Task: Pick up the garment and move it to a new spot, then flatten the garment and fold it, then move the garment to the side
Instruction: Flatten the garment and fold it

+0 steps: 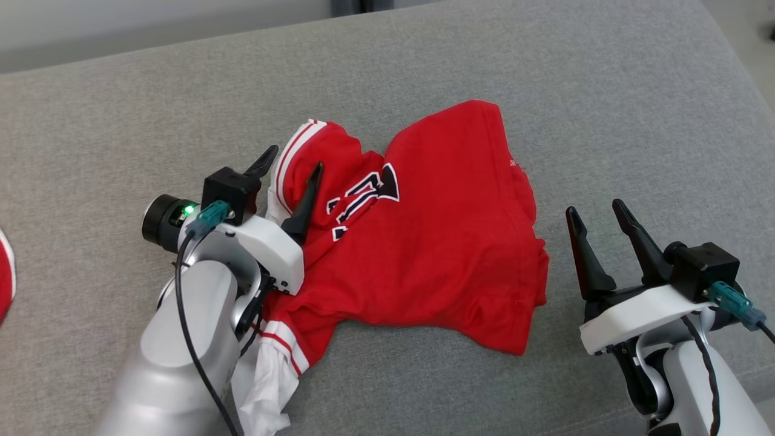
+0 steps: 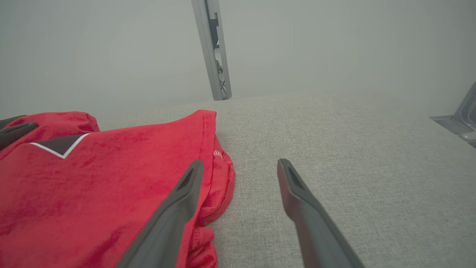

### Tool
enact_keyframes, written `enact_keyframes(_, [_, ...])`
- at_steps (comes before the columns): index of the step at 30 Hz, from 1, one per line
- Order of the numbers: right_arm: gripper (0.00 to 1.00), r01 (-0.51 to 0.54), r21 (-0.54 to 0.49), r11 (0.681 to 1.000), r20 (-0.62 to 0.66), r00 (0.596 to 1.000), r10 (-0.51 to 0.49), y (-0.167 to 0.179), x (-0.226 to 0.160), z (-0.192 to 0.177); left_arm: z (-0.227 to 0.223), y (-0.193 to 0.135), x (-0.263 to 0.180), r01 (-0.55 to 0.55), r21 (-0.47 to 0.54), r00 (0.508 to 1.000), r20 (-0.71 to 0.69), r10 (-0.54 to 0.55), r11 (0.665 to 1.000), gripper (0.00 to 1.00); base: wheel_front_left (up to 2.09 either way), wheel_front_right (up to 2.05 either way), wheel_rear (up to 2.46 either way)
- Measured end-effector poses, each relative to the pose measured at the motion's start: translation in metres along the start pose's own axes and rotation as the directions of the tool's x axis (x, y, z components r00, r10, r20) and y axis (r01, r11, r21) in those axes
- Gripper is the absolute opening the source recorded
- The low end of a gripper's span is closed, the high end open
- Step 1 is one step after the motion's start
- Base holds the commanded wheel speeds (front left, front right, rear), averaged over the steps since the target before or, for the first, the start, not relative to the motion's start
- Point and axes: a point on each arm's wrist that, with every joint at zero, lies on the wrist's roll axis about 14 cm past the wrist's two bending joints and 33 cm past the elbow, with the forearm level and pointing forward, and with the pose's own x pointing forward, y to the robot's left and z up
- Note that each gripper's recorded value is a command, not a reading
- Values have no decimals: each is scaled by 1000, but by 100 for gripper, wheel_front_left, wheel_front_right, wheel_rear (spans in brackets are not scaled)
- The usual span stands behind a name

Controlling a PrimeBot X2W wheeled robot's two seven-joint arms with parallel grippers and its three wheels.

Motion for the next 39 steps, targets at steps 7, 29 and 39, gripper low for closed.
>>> enact_keyframes(7, [100, 13, 6, 1000, 2, 1000, -13, -2, 0, -3, -30, -11, 14, 64, -11, 984, -166, -65, 998, 35, 0, 0, 0])
enact_keyframes(29, [100, -20, 34, 999, 4, 1000, 19, 14, -3, -10, 97, 89, 52, -227, 262, 969, 158, 191, 938, 100, 0, 0, 0])
enact_keyframes(39, [100, -89, 47, 995, 21, 996, 88, 39, 6, -6, 101, 88, 19, -259, 170, 953, 209, 222, 951, 100, 0, 0, 0])
